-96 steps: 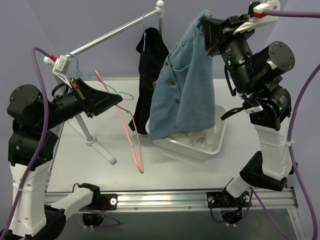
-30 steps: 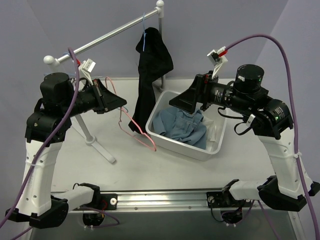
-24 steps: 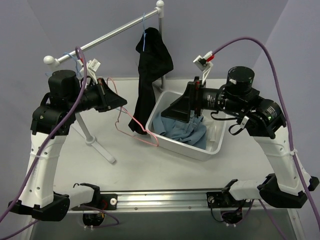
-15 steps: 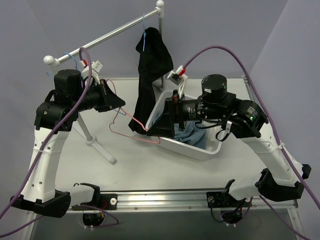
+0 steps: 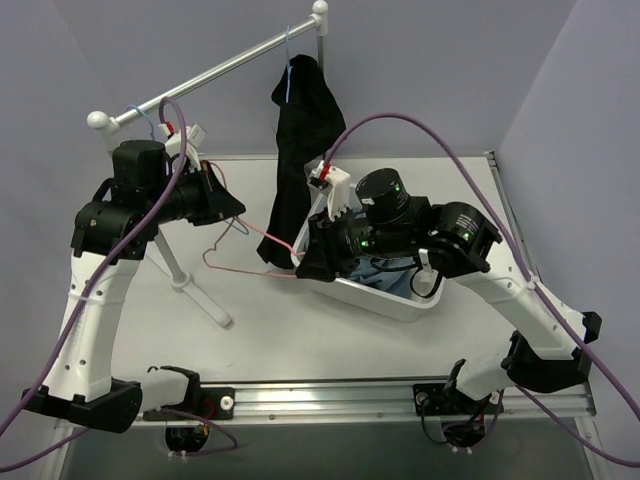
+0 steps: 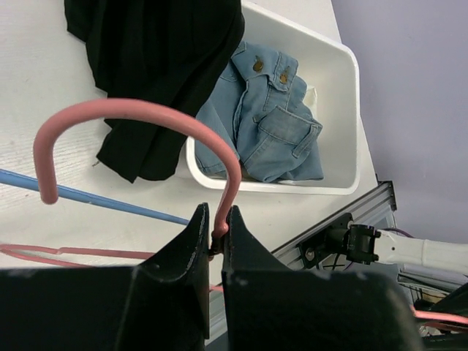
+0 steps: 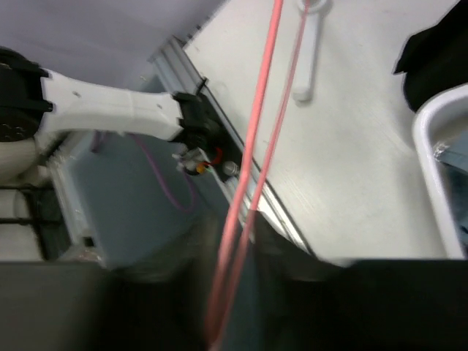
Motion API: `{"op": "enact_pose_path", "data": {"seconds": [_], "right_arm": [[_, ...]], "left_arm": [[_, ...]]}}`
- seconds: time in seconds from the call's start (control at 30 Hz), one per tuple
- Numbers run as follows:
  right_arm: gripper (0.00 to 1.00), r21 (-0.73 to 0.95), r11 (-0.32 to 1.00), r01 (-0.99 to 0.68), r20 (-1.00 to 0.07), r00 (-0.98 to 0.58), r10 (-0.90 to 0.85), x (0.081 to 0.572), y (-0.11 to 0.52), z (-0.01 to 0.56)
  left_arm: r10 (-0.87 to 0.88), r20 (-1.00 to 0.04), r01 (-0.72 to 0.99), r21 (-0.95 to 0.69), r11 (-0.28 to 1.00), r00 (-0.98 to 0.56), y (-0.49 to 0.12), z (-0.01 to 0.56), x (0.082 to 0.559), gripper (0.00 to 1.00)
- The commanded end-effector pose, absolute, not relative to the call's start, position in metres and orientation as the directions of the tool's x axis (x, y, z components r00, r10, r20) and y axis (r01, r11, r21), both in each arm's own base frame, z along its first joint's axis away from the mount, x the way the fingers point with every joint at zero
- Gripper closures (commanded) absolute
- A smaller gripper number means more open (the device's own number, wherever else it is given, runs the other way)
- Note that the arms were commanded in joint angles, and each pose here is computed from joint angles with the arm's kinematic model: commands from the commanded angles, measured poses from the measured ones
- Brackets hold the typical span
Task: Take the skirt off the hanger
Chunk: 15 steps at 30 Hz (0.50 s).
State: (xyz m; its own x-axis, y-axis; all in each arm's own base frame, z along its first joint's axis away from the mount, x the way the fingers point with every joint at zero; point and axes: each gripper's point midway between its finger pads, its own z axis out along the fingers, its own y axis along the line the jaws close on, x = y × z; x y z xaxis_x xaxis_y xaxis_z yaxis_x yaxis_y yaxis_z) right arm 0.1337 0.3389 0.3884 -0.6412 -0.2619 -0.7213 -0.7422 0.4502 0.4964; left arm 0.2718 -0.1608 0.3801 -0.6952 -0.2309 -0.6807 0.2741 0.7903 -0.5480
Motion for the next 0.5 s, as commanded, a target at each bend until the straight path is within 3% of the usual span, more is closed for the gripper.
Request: {"op": "enact_pose_path", "data": {"seconds": [0.0,0.03,0.07,0.17,0.2,0.23,0.27,0.3,0.47], "right_arm": [[0.92,0.437,0.51,-0.741,-0.735,-0.621,-0.272,0.14,0.337,0.382],[1.0,0.424,0.528,-0.736,-0.74,-0.618,-0.267,0.143,0.336,0.381],[1.0,0.419,0.527,-0.74,-0.743,-0.612,-0.269,0.142,0.337,0.381],[1.0,0.401,0.545,-0.737,-0.767,-0.595,-0.24,0.143,0.333,0.386],[1.0,0.403,0.54,-0.739,-0.778,-0.588,-0.224,0.141,0.328,0.392],[1.0,0.405,0.541,-0.738,-0.782,-0.586,-0.214,0.141,0.326,0.393],[1.0,0.406,0.537,-0.739,-0.784,-0.584,-0.21,0.14,0.325,0.394],[1.0,0.41,0.529,-0.743,-0.792,-0.578,-0.198,0.136,0.32,0.399],[1.0,0.424,0.53,-0.734,-0.788,-0.587,-0.183,0.126,0.302,0.401]], "left_arm": [[-0.228,-0.712,0.304,-0.536,0.788,-0.664,-0.16,0.395,0.272,0.98],[-0.232,-0.71,0.303,-0.54,0.785,-0.665,-0.161,0.395,0.271,0.98],[-0.232,-0.708,0.304,-0.543,0.783,-0.667,-0.161,0.396,0.27,0.98],[-0.243,-0.703,0.304,-0.557,0.773,-0.669,-0.162,0.399,0.266,0.75],[-0.244,-0.703,0.311,-0.562,0.766,-0.667,-0.163,0.401,0.263,0.65],[-0.25,-0.701,0.31,-0.567,0.763,-0.668,-0.162,0.403,0.261,0.44],[-0.249,-0.7,0.315,-0.571,0.758,-0.669,-0.163,0.404,0.259,0.17],[-0.252,-0.705,0.325,-0.574,0.751,-0.663,-0.163,0.408,0.255,0.06],[-0.281,-0.73,0.365,-0.589,0.721,-0.623,-0.163,0.429,0.239,0.06]]}}
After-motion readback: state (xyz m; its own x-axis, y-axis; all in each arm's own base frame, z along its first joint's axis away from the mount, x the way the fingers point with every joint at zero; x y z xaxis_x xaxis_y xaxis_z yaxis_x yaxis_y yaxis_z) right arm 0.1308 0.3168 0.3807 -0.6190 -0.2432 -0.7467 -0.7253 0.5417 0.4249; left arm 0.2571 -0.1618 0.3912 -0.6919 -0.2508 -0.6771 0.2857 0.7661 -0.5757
